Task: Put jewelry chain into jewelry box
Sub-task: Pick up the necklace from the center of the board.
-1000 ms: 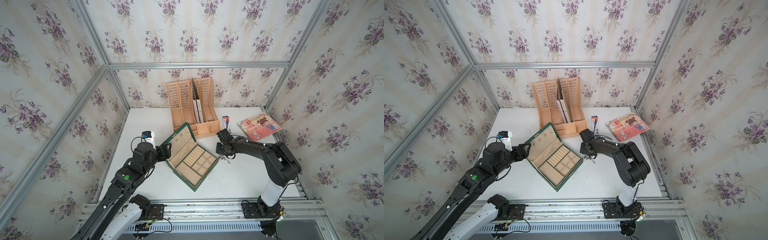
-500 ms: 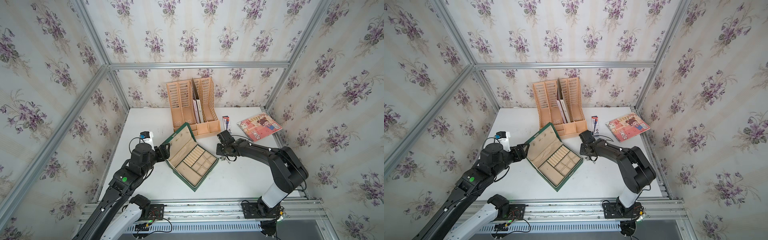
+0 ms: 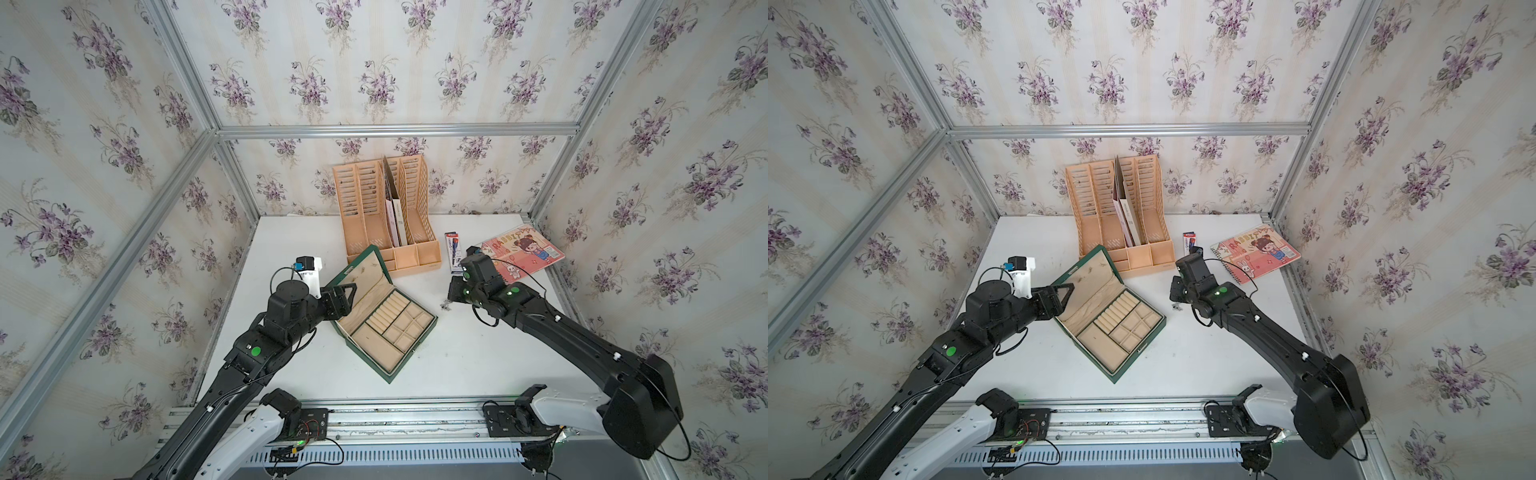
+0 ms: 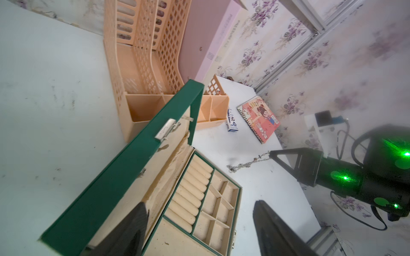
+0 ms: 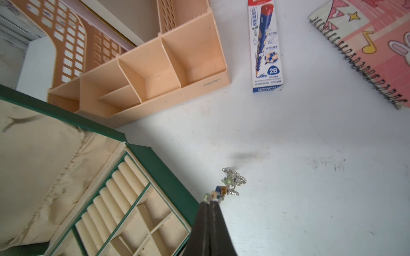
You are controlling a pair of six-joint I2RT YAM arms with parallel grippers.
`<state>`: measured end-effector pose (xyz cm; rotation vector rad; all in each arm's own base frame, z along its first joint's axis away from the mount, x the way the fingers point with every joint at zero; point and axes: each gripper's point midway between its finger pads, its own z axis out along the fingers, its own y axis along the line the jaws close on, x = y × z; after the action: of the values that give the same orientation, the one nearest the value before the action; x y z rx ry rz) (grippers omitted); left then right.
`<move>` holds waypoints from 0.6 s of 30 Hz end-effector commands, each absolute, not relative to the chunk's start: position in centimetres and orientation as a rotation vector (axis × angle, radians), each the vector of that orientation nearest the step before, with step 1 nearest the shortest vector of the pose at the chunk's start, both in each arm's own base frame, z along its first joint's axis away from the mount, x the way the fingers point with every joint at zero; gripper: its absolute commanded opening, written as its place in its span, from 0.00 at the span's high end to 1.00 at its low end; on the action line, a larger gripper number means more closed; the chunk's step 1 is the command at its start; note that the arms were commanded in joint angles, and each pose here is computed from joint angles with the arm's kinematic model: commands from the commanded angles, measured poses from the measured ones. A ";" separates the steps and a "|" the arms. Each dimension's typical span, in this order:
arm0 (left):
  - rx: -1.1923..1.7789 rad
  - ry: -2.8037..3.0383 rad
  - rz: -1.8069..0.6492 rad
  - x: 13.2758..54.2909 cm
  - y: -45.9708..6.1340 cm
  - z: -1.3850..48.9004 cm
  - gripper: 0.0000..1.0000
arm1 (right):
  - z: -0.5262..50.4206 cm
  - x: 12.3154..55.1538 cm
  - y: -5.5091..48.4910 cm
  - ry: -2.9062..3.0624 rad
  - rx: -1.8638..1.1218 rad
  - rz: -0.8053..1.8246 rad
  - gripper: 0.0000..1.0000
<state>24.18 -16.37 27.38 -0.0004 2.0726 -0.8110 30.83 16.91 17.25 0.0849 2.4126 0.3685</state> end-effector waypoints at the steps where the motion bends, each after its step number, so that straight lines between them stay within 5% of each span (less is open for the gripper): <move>1: 0.131 1.979 -0.886 24.4 -18.9 29.9 0.22 | 19.5 30.3 16.4 2.381 0.043 0.356 1.00; 18: 0.641 1.719 -1.009 22.6 -31.5 32.7 0.31 | 30.6 27.3 17.5 2.182 -0.059 0.629 1.00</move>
<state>22.83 -29.82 29.97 0.5522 1.8818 -0.9789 27.91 16.90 29.65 -0.0254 2.1965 0.5694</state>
